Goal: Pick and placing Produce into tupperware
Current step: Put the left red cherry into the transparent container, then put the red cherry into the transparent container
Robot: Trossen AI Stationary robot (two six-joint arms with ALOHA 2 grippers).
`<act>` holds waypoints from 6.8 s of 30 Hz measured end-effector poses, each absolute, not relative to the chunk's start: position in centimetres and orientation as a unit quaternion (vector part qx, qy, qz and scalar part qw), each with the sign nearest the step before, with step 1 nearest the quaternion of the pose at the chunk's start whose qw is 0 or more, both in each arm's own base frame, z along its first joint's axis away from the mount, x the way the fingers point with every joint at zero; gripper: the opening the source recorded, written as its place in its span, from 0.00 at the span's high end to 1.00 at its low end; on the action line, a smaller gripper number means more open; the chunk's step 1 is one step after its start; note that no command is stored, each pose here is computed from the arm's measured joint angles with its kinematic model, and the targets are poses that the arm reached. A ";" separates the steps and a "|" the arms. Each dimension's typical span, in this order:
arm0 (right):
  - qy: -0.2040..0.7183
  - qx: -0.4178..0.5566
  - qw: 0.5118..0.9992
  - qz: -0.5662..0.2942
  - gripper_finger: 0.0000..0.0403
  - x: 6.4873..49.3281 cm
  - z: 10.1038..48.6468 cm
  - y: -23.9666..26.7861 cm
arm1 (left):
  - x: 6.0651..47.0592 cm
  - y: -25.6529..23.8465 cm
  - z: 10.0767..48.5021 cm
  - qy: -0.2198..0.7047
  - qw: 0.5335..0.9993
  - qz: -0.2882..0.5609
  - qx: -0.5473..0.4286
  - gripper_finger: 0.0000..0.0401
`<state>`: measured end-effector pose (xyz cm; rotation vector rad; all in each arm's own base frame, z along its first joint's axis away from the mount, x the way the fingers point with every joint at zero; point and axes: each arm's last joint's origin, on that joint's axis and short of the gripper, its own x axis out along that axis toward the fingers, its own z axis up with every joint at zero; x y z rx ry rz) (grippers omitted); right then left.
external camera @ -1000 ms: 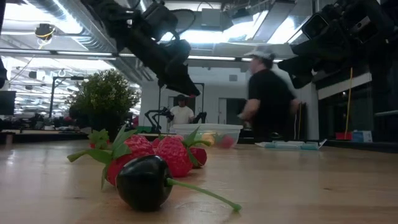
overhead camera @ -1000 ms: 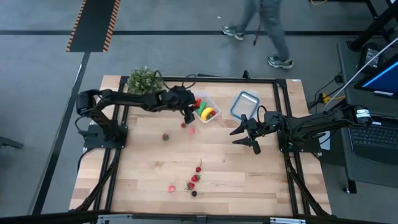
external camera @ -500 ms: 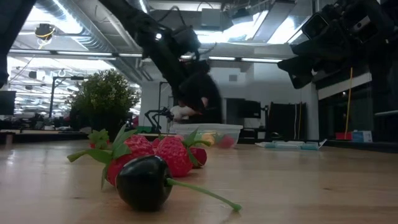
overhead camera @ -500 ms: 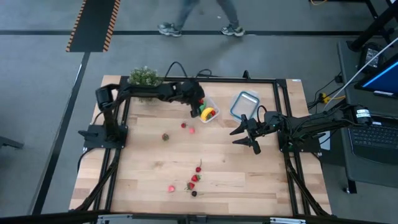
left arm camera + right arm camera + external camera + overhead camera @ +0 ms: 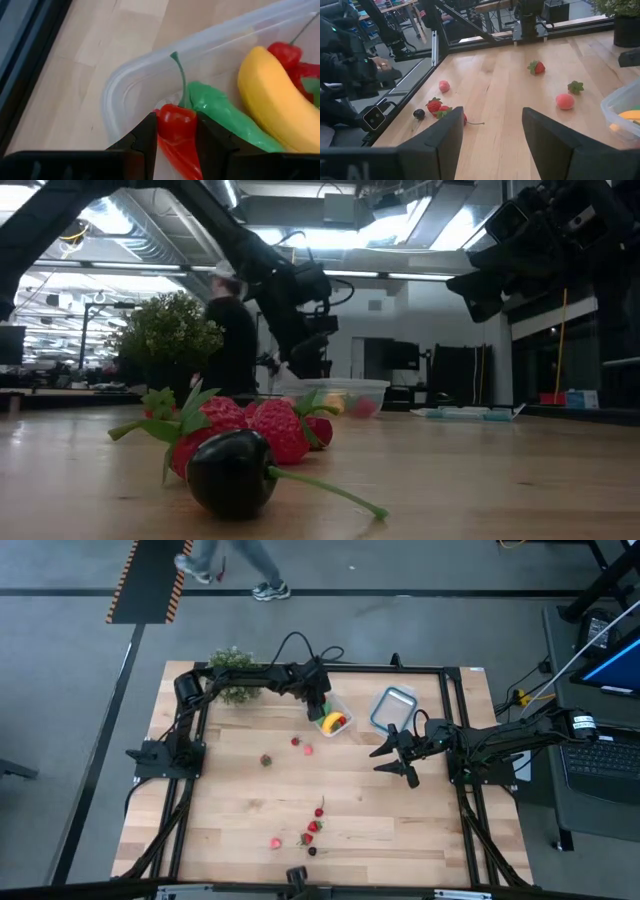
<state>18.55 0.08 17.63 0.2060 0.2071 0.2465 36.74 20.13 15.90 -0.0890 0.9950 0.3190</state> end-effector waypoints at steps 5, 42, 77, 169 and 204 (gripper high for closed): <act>0.103 0.102 0.982 0.123 0.49 18.5 17.6 0.1 | 36.7 20.5 15.9 0.472 0.867 0.154 -0.036 0.76; 0.120 0.105 0.980 0.121 0.49 18.5 17.3 0.1 | 35.0 14.3 24.6 0.451 0.877 0.166 -0.015 0.43; 0.176 0.037 0.976 0.126 0.49 26.3 18.5 5.6 | 22.0 -4.5 18.6 0.099 0.994 -0.011 -0.045 0.42; 0.485 -0.352 0.750 0.279 0.59 40.8 13.5 11.8 | 19.9 -10.0 18.9 0.076 0.996 -0.046 0.013 0.43; 0.541 -0.194 0.792 0.206 1.00 39.9 16.3 9.4 | 19.9 -10.0 18.9 0.075 0.996 -0.045 0.013 0.43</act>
